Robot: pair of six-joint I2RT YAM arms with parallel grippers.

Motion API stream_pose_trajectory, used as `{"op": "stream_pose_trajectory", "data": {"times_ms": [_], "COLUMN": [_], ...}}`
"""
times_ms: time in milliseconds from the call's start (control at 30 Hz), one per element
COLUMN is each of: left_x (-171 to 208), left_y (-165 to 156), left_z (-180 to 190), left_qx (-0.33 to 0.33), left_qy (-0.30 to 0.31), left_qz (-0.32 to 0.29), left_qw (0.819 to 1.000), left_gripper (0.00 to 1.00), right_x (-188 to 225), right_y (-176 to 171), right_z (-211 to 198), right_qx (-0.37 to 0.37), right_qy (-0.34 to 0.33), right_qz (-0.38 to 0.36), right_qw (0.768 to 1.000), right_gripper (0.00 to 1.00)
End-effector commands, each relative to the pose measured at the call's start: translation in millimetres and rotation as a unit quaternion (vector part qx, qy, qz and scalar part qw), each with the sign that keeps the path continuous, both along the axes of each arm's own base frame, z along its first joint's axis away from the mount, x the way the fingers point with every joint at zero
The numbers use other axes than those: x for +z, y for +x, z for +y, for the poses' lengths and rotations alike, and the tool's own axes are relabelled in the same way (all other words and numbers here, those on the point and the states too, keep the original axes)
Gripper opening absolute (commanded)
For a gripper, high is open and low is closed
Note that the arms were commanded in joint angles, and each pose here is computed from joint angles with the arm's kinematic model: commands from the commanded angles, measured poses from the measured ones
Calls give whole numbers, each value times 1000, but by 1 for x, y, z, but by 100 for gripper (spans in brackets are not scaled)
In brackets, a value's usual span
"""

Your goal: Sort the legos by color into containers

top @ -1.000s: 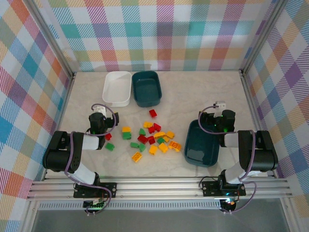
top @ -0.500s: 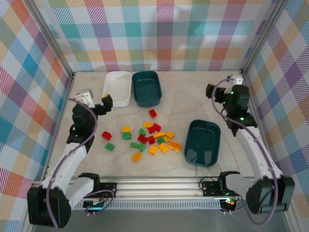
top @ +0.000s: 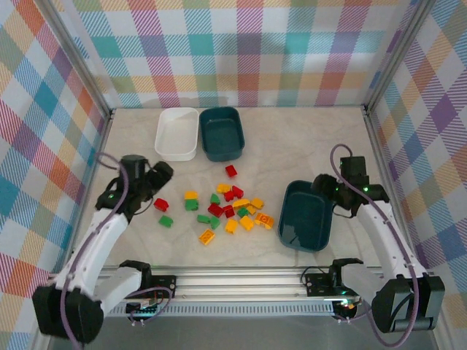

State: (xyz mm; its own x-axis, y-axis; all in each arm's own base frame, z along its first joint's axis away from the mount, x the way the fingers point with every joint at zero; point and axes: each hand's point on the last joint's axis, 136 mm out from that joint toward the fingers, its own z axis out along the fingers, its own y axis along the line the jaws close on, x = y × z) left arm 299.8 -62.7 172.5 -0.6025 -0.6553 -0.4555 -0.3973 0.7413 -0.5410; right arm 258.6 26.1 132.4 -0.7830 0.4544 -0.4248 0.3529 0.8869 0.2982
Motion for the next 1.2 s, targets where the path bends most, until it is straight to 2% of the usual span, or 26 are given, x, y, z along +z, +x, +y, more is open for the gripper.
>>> {"op": "stream_pose_trajectory", "data": {"times_ms": [0, 67, 233, 533, 667, 933, 1167], "left_x": [-20, -23, -25, -18, -15, 2, 6], "left_y": [-15, -15, -8, 2, 4, 9, 11], "left_z": [-41, -58, -91, -111, -113, -108, -106], "left_qx": [-81, -109, -154, -179, -181, -177, -175], "left_qy": [10, 29, 11, 0, -3, 21, 31], "left_qz": [56, 60, 55, 49, 49, 45, 46], "left_qw": [995, 992, 986, 983, 982, 983, 983], "left_gripper": [79, 79, 80, 81, 81, 82, 82], "right_x": [-16, -19, -37, -71, -68, -66, -61], "right_y": [-27, -30, -42, -42, -34, -14, 1], "right_z": [2, 2, -16, -18, -21, -23, -27], "right_qx": [-11, -16, -75, -93, -95, -86, -85], "right_qy": [16, 18, -10, -11, -21, -32, -45], "right_qz": [53, 59, 86, 107, 87, 67, 52], "right_qw": [998, 998, 993, 990, 991, 994, 994], "right_gripper": [78, 79, 78, 75, 65, 36, 20]}}
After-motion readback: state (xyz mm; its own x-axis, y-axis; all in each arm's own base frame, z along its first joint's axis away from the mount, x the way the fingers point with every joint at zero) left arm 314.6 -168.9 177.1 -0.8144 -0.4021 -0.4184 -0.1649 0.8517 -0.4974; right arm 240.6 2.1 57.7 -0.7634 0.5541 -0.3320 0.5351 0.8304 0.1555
